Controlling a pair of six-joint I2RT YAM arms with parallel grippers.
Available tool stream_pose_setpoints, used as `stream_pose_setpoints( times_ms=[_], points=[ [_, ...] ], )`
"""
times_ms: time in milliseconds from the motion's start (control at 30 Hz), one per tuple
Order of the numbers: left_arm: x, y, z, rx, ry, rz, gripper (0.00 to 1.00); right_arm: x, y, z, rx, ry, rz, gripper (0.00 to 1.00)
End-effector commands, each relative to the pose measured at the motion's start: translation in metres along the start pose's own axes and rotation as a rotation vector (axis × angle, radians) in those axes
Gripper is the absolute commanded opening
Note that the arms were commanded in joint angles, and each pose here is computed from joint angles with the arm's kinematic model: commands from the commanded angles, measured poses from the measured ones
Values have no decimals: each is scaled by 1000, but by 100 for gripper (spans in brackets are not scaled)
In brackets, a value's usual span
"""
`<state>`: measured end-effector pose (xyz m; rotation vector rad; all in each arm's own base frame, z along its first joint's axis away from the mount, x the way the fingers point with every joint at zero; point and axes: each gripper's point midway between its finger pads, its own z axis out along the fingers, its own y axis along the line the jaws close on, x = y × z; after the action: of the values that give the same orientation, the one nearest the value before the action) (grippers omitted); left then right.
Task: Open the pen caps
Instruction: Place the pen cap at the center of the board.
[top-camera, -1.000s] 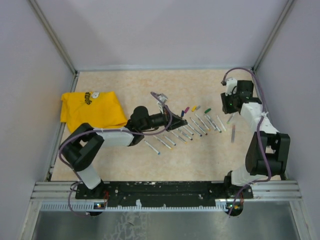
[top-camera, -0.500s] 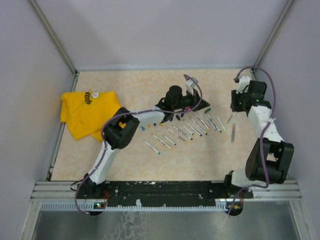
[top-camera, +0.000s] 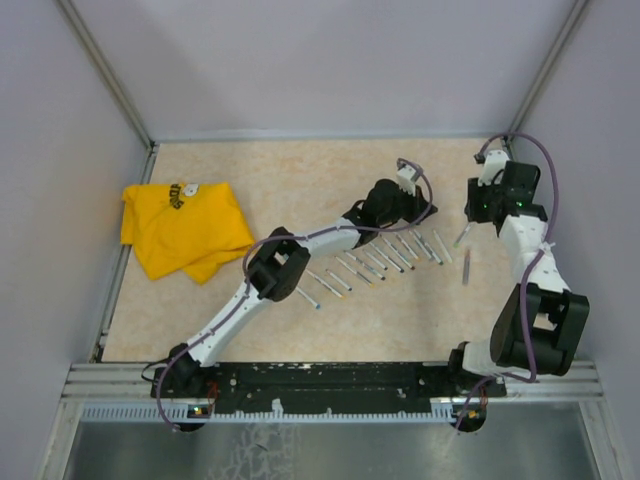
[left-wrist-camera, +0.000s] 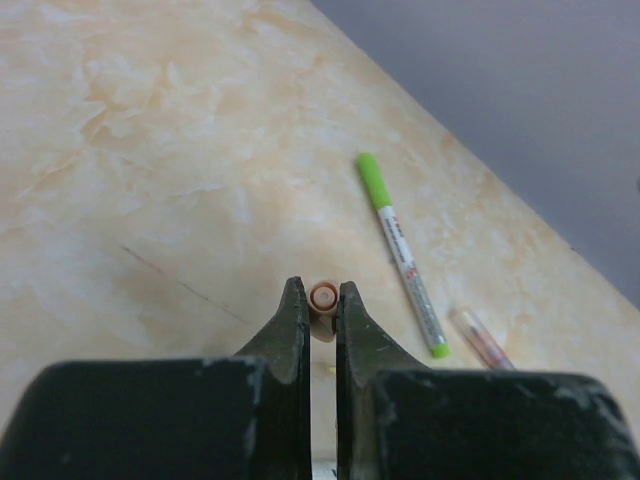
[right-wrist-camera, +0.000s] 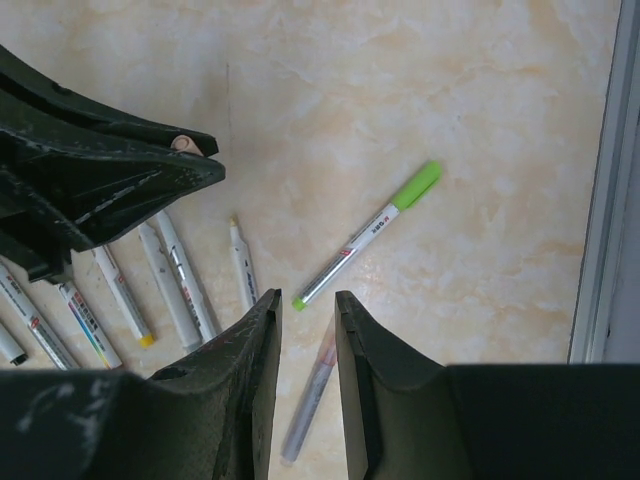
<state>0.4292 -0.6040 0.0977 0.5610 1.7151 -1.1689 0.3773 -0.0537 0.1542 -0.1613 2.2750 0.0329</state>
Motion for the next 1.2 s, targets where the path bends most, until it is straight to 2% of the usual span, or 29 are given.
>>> stream_pose_setpoints(
  times_ms=[0, 200, 400, 733, 1167],
  points=[
    [1, 14, 12, -98, -46, 70, 0, -24, -5, -13, 20, -95, -6, 28],
    [21, 18, 16, -139, -22, 97, 5, -26, -5, -16, 19, -108, -2, 28],
    [21, 24, 19, -172, -15, 107, 9, -27, -5, -18, 13, -113, 5, 28],
    [25, 25, 18, -184, -8, 65, 15, -28, -7, -20, 8, -120, 12, 28],
    [34, 29, 17, -213, 10, -6, 18, -29, -9, -24, 4, -129, 21, 28]
  ],
)
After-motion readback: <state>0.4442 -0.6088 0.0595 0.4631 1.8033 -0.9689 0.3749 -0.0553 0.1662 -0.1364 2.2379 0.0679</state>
